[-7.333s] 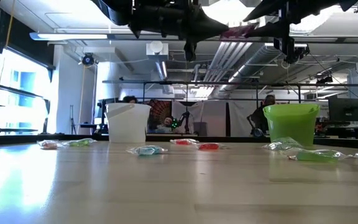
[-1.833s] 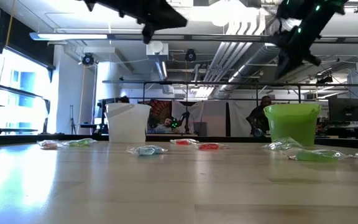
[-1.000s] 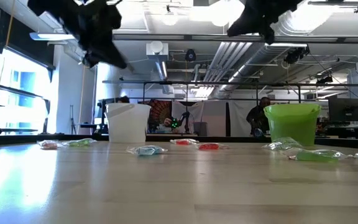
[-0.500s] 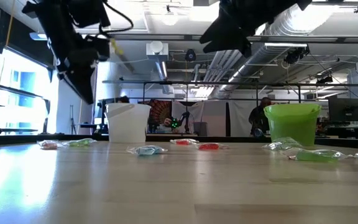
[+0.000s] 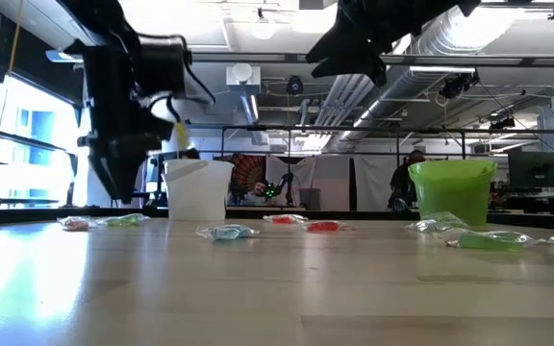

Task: Sort candy by brand, put in halloween buckets
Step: Put the green gummy into the white bucket

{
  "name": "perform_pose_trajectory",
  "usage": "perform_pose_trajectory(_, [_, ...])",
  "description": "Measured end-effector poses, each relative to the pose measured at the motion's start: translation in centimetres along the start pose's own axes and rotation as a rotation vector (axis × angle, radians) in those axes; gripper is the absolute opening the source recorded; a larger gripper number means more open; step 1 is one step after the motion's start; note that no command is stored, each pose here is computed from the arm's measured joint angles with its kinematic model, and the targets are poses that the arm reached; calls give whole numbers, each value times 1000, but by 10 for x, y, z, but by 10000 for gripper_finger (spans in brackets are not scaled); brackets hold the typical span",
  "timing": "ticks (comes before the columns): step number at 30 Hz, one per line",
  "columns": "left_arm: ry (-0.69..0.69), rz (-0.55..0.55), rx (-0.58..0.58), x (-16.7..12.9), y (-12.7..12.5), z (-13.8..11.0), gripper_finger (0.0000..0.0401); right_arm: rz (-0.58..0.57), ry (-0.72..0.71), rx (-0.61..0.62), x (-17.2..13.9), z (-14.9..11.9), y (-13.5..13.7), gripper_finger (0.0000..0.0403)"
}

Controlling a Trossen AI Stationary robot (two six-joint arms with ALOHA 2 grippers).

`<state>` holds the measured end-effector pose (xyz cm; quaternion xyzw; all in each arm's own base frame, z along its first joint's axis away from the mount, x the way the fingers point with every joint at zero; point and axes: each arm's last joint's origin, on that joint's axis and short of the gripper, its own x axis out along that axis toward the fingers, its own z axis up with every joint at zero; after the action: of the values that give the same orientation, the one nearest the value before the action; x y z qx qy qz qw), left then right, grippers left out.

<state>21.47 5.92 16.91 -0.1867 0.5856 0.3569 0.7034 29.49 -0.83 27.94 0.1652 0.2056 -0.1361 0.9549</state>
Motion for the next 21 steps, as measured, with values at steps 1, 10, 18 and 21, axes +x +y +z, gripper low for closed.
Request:
perform_pose_trajectory(1, [13,14,-14,4,1,1,190,1,-2,0,0,0,0,129])
perform_pose_trajectory(10, [119,33,-37,25,5,5,192,11,-28,6,0,3,1,129])
perform_pose_trajectory(18, [164,10,-79,29,13,8,164,10,-28,6,0,3,1,129])
perform_pose_trajectory(21, [184,-1,-102,30,17,9,147,10,-28,6,0,3,1,129])
